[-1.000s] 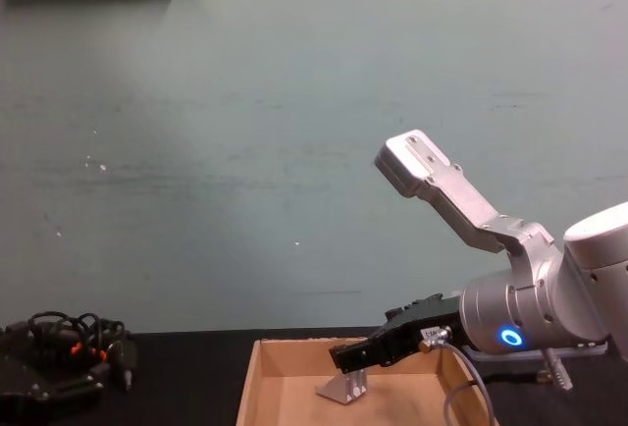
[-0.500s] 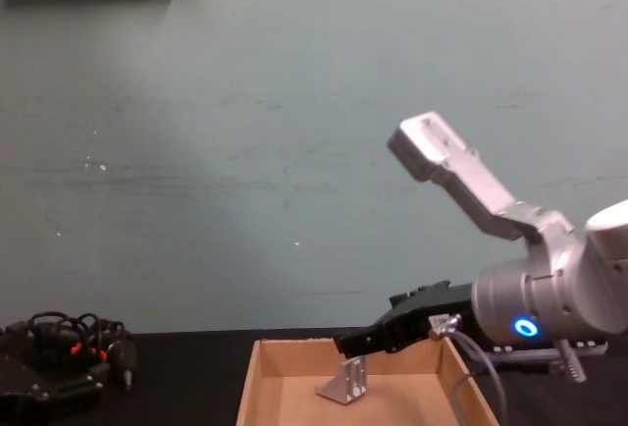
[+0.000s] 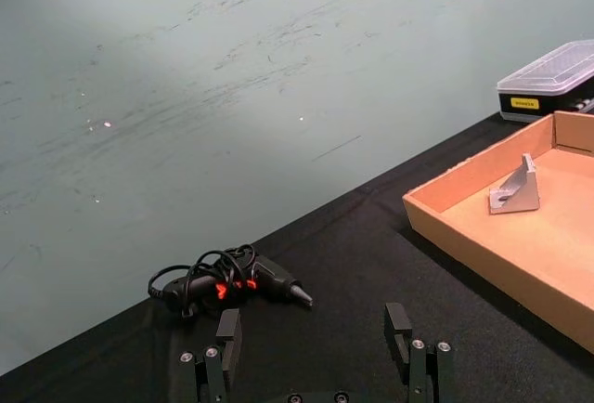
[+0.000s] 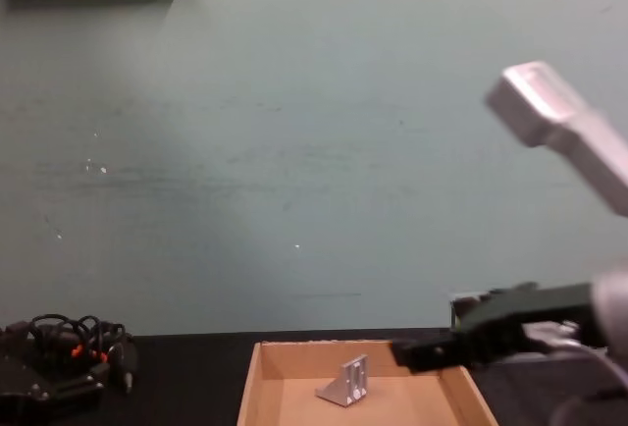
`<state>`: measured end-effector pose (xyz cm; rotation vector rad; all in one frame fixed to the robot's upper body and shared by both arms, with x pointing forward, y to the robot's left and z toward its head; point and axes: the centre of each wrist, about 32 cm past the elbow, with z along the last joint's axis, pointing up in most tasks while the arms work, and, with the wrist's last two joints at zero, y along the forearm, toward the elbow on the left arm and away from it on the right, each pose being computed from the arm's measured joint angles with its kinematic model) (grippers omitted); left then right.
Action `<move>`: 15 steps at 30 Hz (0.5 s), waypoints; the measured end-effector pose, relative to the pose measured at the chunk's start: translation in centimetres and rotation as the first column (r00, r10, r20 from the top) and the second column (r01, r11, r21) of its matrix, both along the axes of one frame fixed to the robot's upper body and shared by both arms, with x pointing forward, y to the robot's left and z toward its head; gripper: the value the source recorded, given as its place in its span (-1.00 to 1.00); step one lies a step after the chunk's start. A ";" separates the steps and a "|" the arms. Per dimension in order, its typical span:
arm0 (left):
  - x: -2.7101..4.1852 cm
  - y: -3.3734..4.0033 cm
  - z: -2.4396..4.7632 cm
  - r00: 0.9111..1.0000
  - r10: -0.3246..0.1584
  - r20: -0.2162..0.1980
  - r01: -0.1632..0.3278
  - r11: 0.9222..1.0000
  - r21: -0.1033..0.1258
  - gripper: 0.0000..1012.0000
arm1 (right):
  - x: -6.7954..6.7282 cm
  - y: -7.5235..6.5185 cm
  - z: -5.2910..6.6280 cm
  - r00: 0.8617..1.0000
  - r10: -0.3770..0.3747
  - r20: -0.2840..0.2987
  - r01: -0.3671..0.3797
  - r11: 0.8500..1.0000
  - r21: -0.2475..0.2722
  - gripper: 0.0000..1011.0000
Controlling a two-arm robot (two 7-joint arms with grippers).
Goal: Use one hand to pick up the angle iron from the table and place it into the box.
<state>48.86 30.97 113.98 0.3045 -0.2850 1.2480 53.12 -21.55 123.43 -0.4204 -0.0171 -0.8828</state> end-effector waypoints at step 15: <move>0.00 0.00 0.00 1.000 0.000 0.000 0.000 1.000 0.000 1.00 | -9.2 -4.6 0.4 0.994 0.000 -0.113 -0.004 1.000 -0.030 0.98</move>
